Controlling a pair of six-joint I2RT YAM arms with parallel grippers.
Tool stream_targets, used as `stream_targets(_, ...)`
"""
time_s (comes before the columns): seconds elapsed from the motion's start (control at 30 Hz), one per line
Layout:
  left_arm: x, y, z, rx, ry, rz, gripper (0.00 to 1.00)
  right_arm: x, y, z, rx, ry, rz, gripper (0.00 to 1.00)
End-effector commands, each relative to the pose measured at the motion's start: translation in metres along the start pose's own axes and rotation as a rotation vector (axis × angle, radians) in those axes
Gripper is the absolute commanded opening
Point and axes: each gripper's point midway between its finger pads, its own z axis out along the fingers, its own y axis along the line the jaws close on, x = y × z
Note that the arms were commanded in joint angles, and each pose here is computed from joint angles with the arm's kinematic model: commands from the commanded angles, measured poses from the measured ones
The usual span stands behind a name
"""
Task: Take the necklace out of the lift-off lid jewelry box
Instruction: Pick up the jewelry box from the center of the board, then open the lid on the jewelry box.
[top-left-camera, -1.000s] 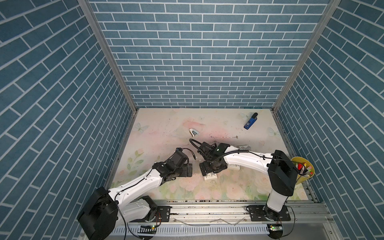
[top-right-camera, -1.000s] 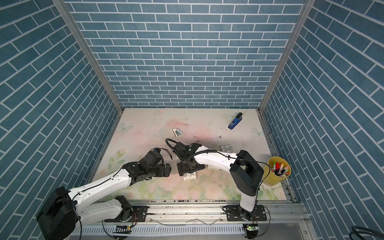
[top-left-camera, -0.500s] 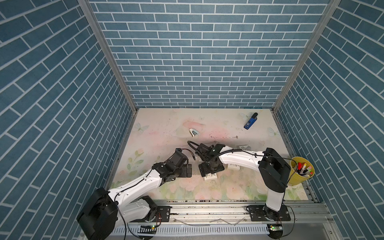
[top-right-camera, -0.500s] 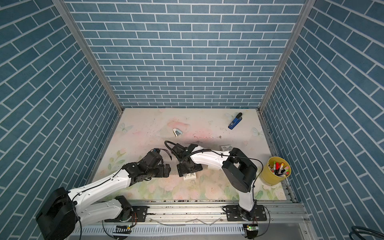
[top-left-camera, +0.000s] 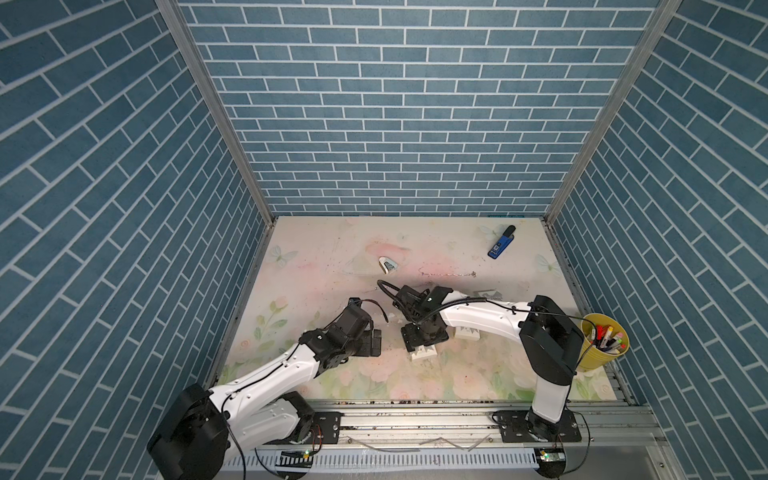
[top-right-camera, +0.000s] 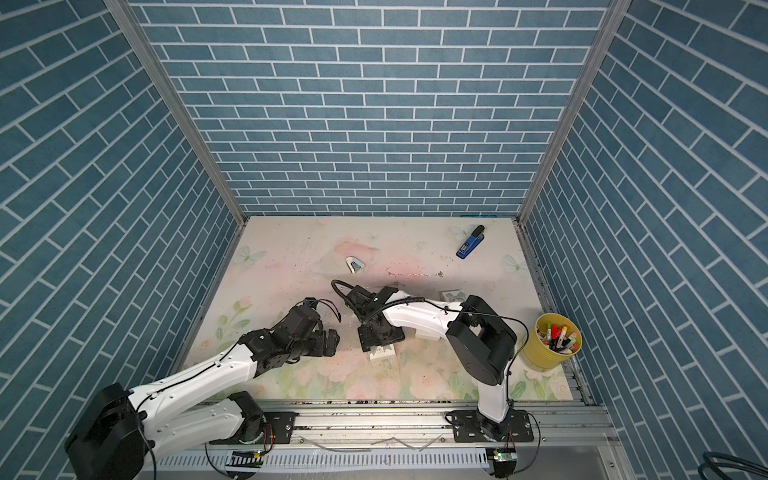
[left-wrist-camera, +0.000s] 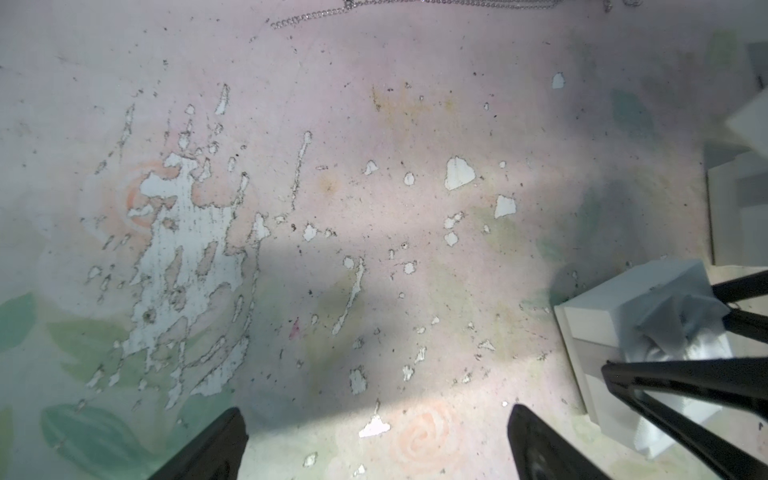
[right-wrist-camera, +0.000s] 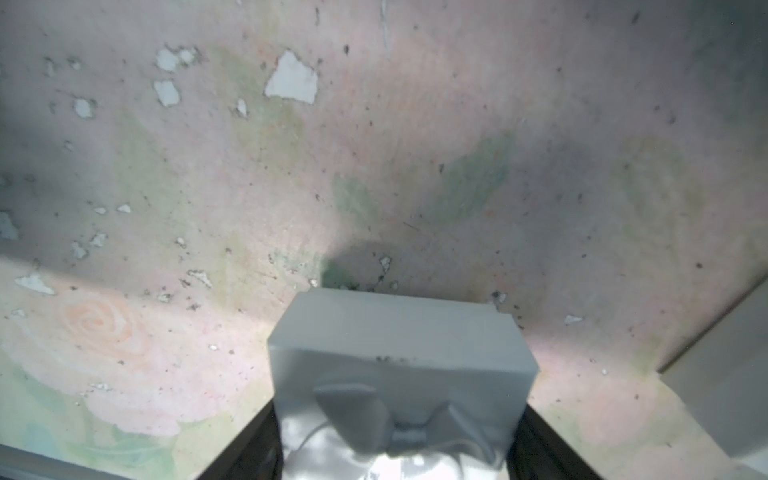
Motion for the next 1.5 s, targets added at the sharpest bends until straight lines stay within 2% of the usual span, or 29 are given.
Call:
stream_targets(0.0, -0.005, -0.017, 0.002, 0.114, -0.040, 0.049, 1.00, 0.006, -0.011, -0.022, -0.022, 0.002, -0.008, 0.78)
stream_targets(0.13, -0.019, -0.047, -0.001, 0.274, -0.134, 0.128, 1.00, 0.007, -0.017, -0.036, -0.108, 0.014, 0.010, 0.77)
stream_targets(0.23, -0.033, -0.070, -0.011, 0.396, -0.254, 0.226, 1.00, 0.007, -0.021, -0.045, -0.170, 0.024, 0.019, 0.76)
stream_targets(0.3, -0.044, -0.090, -0.028, 0.485, -0.405, 0.322, 1.00, 0.007, -0.025, -0.053, -0.212, 0.031, 0.030, 0.76)
stream_targets(0.4, -0.046, -0.112, -0.050, 0.558, -0.575, 0.490, 1.00, 0.008, -0.032, -0.066, -0.257, 0.044, 0.031, 0.75)
stream_targets(0.57, -0.038, -0.137, -0.054, 0.571, -0.616, 0.755, 1.00, 0.014, -0.042, -0.087, -0.309, 0.063, 0.025, 0.75)
stream_targets(0.7, -0.033, -0.152, -0.049, 0.596, -0.627, 0.867, 0.99, 0.016, -0.051, -0.101, -0.342, 0.064, 0.036, 0.75)
stream_targets(0.83, -0.031, -0.168, -0.040, 0.653, -0.607, 0.898, 0.94, 0.016, -0.056, -0.112, -0.375, 0.052, 0.053, 0.74)
stream_targets(1.1, -0.022, -0.201, -0.025, 0.735, -0.569, 0.929, 0.94, 0.016, -0.060, -0.117, -0.406, 0.048, 0.076, 0.74)
stream_targets(1.47, -0.024, -0.224, -0.022, 0.842, -0.562, 0.849, 0.81, 0.014, -0.059, -0.118, -0.424, 0.044, 0.084, 0.73)
